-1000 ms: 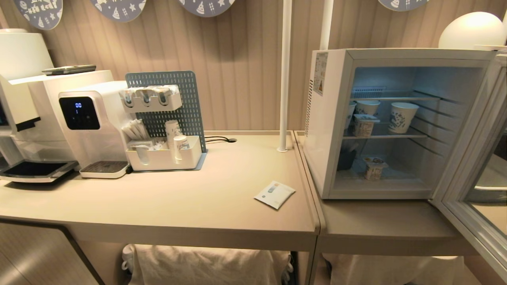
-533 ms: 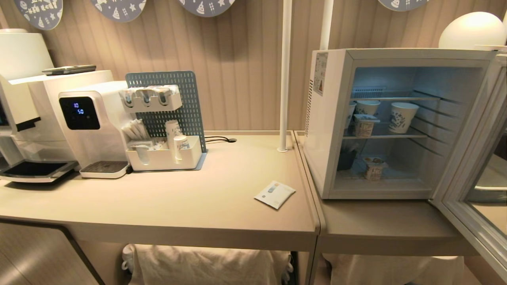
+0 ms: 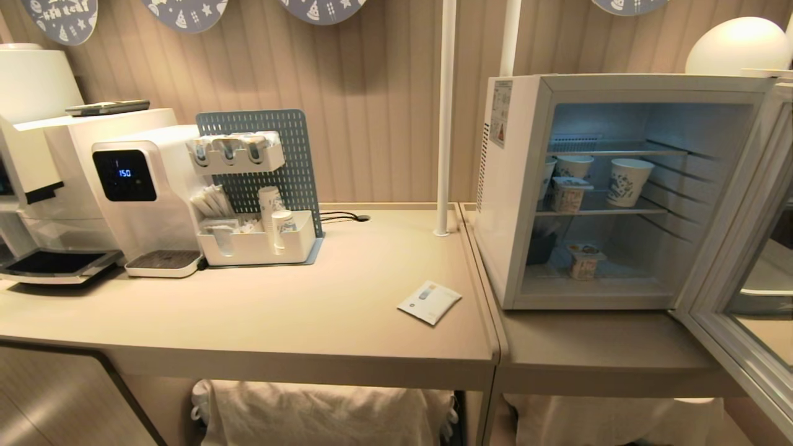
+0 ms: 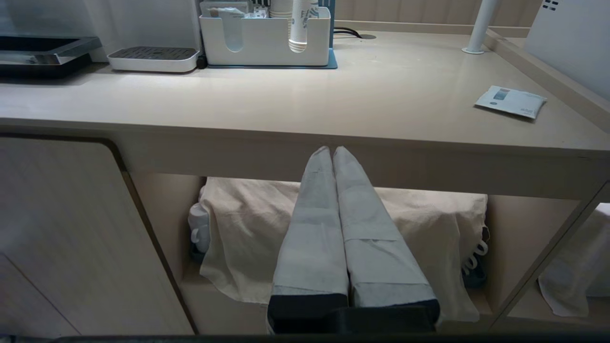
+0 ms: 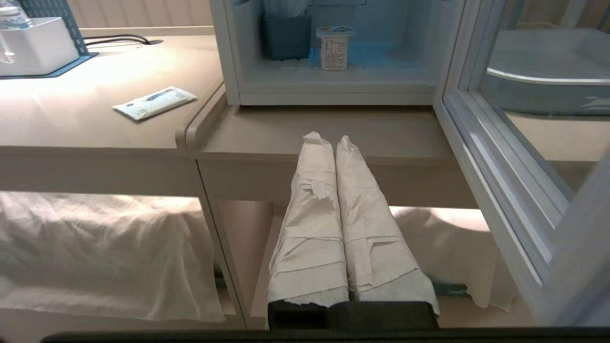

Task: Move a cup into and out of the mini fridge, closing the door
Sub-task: Close the freezer door

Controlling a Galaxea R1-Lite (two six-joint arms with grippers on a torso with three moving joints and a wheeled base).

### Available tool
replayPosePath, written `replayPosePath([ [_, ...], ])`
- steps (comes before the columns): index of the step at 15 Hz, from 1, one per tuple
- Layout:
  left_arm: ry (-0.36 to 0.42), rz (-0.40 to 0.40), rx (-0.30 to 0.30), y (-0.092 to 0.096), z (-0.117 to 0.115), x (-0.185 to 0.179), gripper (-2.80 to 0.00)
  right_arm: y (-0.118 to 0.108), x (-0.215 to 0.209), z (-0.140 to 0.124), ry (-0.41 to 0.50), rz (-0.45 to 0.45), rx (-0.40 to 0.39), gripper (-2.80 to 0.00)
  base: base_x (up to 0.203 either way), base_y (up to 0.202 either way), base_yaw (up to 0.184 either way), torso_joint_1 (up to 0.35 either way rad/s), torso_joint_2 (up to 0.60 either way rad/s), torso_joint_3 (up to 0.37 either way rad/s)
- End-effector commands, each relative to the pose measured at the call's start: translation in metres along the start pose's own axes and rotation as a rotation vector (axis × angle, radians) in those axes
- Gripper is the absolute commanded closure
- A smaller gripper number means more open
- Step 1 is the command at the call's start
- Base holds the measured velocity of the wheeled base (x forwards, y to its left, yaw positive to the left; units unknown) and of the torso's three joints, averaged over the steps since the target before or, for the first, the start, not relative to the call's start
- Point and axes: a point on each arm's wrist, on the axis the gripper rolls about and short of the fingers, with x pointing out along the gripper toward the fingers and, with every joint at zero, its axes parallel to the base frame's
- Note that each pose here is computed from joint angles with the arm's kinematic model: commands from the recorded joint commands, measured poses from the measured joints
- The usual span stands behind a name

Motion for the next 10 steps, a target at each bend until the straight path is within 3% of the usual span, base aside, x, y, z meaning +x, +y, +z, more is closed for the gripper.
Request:
replayPosePath([
  [1, 0.003, 0.000, 0.000, 0.0000, -0.0004, 0.0002, 0.00, 0.0000, 0.0000, 0.0001, -0.001, 0.001, 0.001, 0.00, -0.147, 0.000, 0.006, 0.002, 0.01, -0.003],
  [10, 0.003, 0.001, 0.000, 0.0000, -0.0004, 0.0002, 0.00, 0.0000, 0.0001, 0.0003, -0.001, 0.001, 0.003, 0.00, -0.179, 0.000, 0.000, 0.002, 0.00, 0.001],
])
